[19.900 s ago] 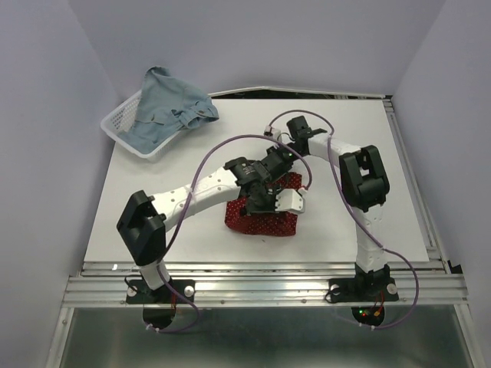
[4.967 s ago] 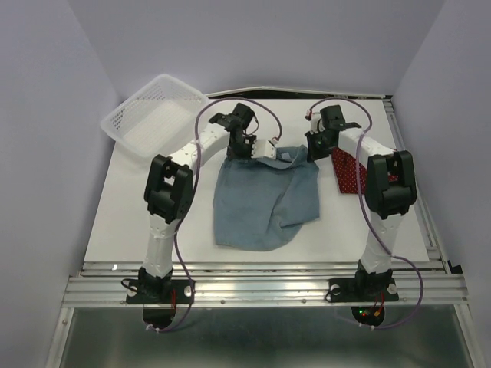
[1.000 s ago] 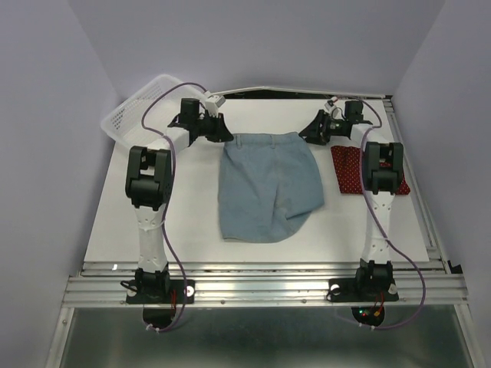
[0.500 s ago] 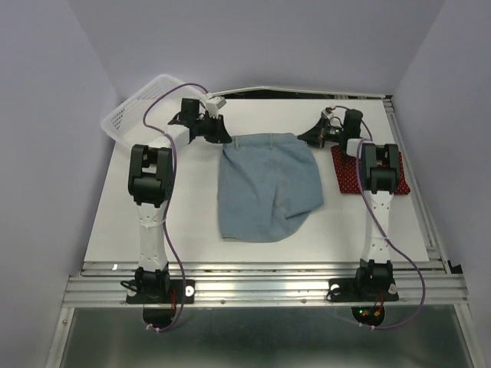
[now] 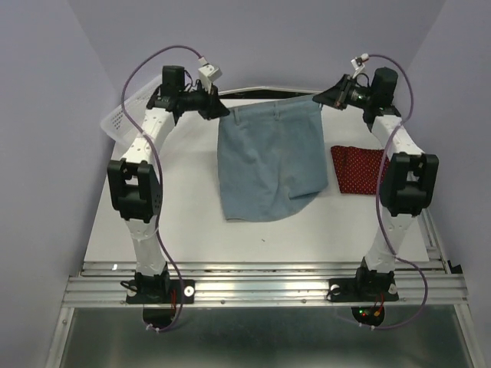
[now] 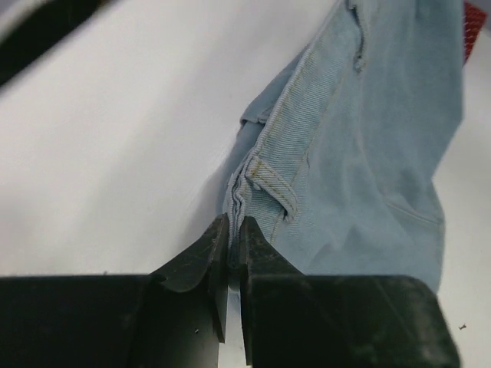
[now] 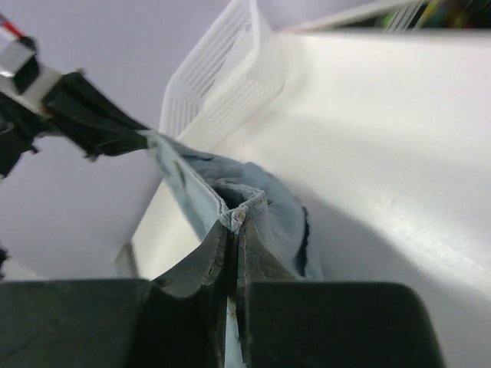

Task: Fold and stack the skirts
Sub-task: Flatten the skirt out

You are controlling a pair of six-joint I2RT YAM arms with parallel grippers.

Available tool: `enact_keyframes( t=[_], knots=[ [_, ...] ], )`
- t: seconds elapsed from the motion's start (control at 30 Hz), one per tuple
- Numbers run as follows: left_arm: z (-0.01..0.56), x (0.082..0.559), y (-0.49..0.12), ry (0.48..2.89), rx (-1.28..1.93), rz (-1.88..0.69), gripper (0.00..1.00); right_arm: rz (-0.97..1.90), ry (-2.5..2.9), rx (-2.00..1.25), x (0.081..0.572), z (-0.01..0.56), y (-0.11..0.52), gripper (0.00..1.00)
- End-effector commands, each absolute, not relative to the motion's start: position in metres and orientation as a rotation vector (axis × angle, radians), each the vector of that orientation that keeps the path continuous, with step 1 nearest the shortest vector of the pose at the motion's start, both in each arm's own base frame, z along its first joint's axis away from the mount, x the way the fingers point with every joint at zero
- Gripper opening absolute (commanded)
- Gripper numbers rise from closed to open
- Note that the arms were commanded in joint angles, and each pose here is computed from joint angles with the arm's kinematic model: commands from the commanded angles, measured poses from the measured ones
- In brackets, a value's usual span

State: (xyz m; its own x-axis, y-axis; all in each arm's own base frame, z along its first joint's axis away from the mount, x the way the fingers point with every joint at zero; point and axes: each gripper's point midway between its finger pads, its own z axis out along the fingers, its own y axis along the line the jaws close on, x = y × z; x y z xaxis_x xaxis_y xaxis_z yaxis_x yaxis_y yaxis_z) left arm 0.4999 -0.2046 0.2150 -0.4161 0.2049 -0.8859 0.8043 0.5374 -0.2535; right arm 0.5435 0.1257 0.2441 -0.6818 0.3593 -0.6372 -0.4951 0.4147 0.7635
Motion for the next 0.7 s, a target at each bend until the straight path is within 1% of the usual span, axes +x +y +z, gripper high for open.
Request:
enact_keyframes(
  t=[0.0,0.03,0.13,0.17,0.2,0.27,0.3,0.33,0.37,0.4,0.43,0.53,0.6,0.67],
  knots=[
    [0.337,0.471,-0.196,1.609,0.983,-0.853,0.0,0.848,1.745,-0.096,0.558,0.32,0.066,0.01],
    [0.362,0.464,-0.199,1.549,1.004,-0.868,0.0,0.765,1.699,-0.106,0.554,0.343,0.059,0.01],
    [0.396,0.449,-0.196,1.482,1.013,-0.892,0.0,0.637,1.637,-0.099,0.547,0.373,0.045,0.01],
    [0.401,0.444,-0.192,1.473,1.017,-0.895,0.0,0.547,1.593,-0.104,0.538,0.393,0.037,0.01],
    [0.402,0.44,-0.189,1.472,1.019,-0.884,0.0,0.502,1.579,-0.106,0.532,0.399,0.029,0.01],
    [0.394,0.43,-0.179,1.506,1.041,-0.784,0.0,0.414,1.582,-0.097,0.523,0.396,0.019,0.01],
    [0.391,0.426,-0.175,1.511,1.06,-0.745,0.0,0.392,1.555,-0.109,0.511,0.409,0.018,0.01],
    [0.385,0.415,-0.169,1.526,1.073,-0.697,0.0,0.385,1.57,-0.117,0.505,0.401,0.019,0.01],
    [0.381,0.408,-0.166,1.53,1.079,-0.684,0.0,0.385,1.564,-0.141,0.498,0.403,0.022,0.01],
    [0.364,0.403,-0.163,1.565,1.071,-0.697,0.0,0.385,1.541,-0.157,0.486,0.413,0.024,0.01],
    [0.376,0.388,-0.161,1.533,1.07,-0.677,0.0,0.393,1.537,-0.168,0.48,0.415,0.027,0.01],
    [0.38,0.369,-0.16,1.516,1.04,-0.692,0.0,0.414,1.523,-0.207,0.466,0.42,0.034,0.01],
    [0.383,0.362,-0.162,1.508,1.019,-0.718,0.0,0.41,1.553,-0.201,0.466,0.412,0.033,0.01],
    [0.39,0.369,-0.162,1.488,0.989,-0.7,0.0,0.407,1.573,-0.194,0.473,0.403,0.031,0.01]
  ],
)
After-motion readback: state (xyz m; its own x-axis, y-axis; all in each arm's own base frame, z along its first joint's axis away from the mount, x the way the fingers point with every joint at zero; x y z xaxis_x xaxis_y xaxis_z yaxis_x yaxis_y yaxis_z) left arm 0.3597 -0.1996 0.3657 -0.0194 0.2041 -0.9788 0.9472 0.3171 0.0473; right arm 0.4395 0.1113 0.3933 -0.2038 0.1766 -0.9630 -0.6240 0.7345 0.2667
